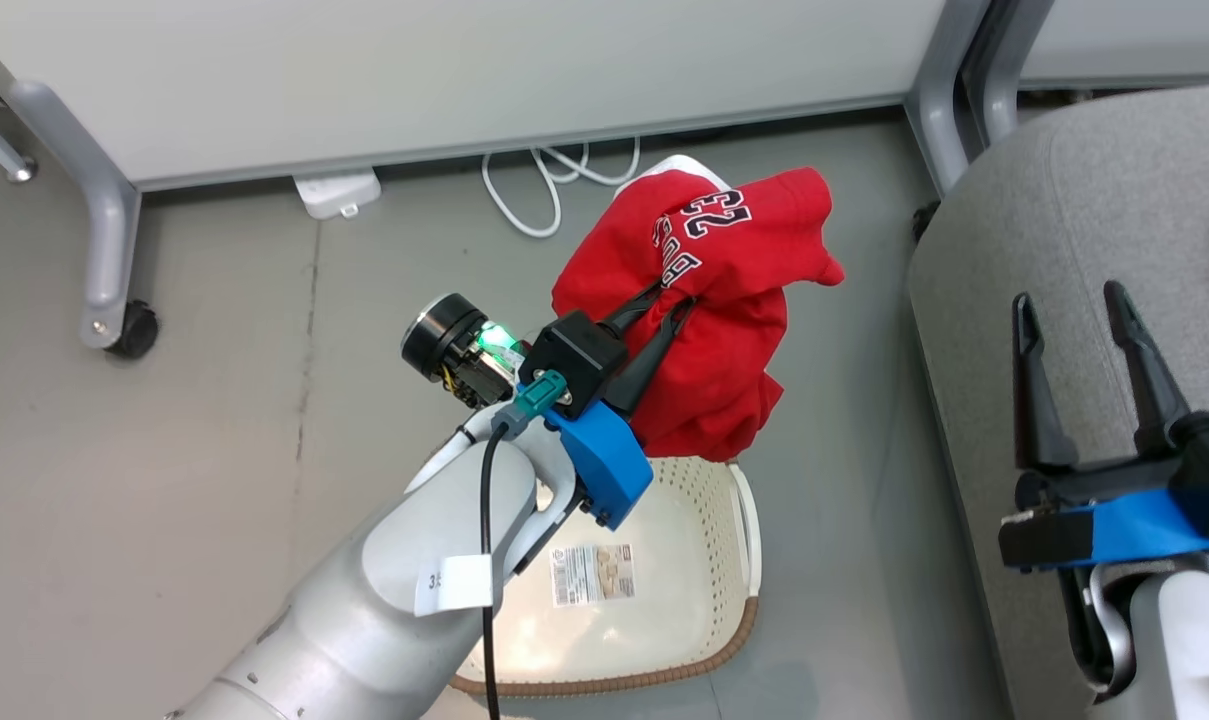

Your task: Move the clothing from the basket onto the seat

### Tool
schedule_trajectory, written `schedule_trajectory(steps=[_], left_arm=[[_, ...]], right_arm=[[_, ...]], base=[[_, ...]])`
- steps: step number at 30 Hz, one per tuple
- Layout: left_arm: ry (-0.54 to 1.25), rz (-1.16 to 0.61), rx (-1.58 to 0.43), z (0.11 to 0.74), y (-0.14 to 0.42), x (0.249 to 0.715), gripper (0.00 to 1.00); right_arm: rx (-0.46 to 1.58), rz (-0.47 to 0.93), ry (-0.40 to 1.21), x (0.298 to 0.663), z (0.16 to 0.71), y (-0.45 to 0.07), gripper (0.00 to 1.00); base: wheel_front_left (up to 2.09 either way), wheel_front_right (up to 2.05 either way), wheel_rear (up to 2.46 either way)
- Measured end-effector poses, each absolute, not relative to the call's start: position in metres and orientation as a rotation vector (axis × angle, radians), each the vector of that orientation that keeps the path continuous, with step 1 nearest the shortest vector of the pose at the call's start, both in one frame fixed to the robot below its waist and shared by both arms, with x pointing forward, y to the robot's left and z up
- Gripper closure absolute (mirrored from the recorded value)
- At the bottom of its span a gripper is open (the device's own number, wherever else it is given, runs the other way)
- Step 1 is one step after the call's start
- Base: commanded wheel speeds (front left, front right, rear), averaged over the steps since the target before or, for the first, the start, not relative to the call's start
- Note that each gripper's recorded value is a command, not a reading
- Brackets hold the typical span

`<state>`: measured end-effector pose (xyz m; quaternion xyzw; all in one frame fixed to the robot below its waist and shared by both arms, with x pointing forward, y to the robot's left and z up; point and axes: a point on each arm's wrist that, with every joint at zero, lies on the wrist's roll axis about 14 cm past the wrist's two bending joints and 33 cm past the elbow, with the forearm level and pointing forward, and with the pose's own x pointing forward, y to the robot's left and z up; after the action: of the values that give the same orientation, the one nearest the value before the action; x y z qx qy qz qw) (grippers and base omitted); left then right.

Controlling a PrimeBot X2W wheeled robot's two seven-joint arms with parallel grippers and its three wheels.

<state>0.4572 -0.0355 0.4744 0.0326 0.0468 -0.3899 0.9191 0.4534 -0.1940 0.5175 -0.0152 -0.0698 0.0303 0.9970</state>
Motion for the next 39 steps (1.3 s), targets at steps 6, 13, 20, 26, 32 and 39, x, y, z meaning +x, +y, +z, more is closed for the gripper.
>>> schedule_trajectory(steps=[6,13,20,26,32,39], left_arm=[[0.027,-0.786,0.068,0.502,-0.033,0.449,1.0],[-0.023,-0.781,0.072,0.523,-0.032,0.435,1.0],[-0.058,-0.779,0.078,0.537,-0.031,0.425,1.0],[-0.065,-0.769,0.076,0.54,-0.028,0.426,1.0],[-0.069,-0.764,0.078,0.542,-0.026,0.426,1.0],[-0.063,-0.763,0.079,0.538,-0.025,0.428,1.0]], right_arm=[[-0.022,0.083,-0.145,0.44,0.523,-0.185,0.0],[-0.007,0.1,-0.141,0.423,0.525,-0.178,0.0],[0.002,0.135,-0.15,0.415,0.529,-0.165,0.0],[0.021,0.178,-0.148,0.415,0.528,-0.15,0.0],[0.026,0.263,-0.128,0.413,0.522,-0.126,0.0],[0.021,0.374,-0.128,0.418,0.523,-0.093,0.0]], base=[[0.0,0.0,0.0],[0.0,0.0,0.0],[0.0,0.0,0.0],[0.0,0.0,0.0],[0.0,0.0,0.0],[0.0,0.0,0.0]])
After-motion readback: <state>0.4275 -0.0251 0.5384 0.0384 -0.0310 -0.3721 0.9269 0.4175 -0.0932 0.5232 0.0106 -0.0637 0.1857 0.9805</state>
